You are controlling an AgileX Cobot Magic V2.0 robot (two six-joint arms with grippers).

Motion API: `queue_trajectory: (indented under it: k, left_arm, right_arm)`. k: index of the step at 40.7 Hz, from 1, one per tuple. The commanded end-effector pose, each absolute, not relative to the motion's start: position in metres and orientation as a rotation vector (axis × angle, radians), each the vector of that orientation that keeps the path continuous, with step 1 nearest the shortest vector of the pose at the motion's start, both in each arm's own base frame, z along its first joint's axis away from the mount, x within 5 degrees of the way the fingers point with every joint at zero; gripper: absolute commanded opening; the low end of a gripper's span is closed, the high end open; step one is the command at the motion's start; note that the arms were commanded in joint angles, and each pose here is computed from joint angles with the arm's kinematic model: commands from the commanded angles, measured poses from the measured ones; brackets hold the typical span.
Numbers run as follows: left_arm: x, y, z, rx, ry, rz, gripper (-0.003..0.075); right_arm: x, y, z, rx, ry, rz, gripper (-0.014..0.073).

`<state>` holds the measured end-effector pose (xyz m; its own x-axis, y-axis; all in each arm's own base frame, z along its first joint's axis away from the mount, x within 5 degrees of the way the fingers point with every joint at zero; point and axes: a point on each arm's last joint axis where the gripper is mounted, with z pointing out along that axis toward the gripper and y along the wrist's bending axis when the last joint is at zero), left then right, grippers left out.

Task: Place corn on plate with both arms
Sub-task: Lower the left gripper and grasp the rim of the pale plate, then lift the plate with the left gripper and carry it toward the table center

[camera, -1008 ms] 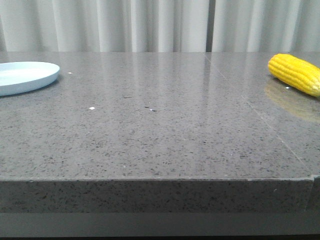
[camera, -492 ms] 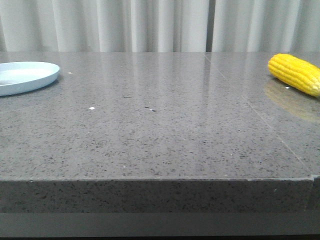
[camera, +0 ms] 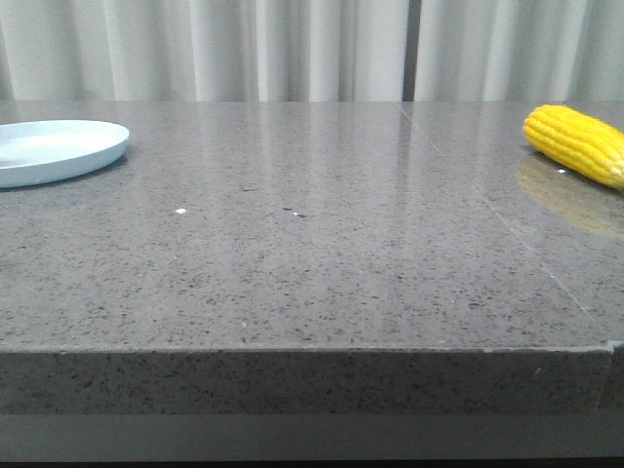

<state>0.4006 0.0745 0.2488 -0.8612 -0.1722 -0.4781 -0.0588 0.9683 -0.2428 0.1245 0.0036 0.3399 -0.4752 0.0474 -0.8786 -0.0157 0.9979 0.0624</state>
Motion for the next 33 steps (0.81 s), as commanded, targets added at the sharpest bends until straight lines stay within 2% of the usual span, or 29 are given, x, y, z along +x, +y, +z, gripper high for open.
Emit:
queue_trajectory:
  k: [1, 7, 17, 24, 33]
  left_arm:
    - [0.397, 0.069, 0.289, -0.133, 2.506, -0.315, -0.0020]
    - [0.397, 0.054, 0.320, -0.037, 2.477, -0.372, -0.0020]
    - [0.399, -0.009, 0.362, 0.222, 2.390, -0.543, -0.0020]
    - [0.397, -0.062, 0.368, 0.374, 2.349, -0.588, -0.0020]
    - [0.391, -0.122, 0.354, 0.552, 2.370, -0.659, -0.0020]
  right_arm:
    - [0.128, 0.003, 0.356, 0.015, 1.965, 0.063, 0.0654]
    - [0.128, 0.003, 0.356, 0.015, 1.966, 0.063, 0.0654]
    - [0.128, 0.003, 0.356, 0.015, 1.966, 0.063, 0.0654]
    - [0.128, 0.003, 0.356, 0.015, 1.966, 0.063, 0.0654]
    - [0.128, 0.003, 0.356, 0.015, 1.966, 0.063, 0.0654]
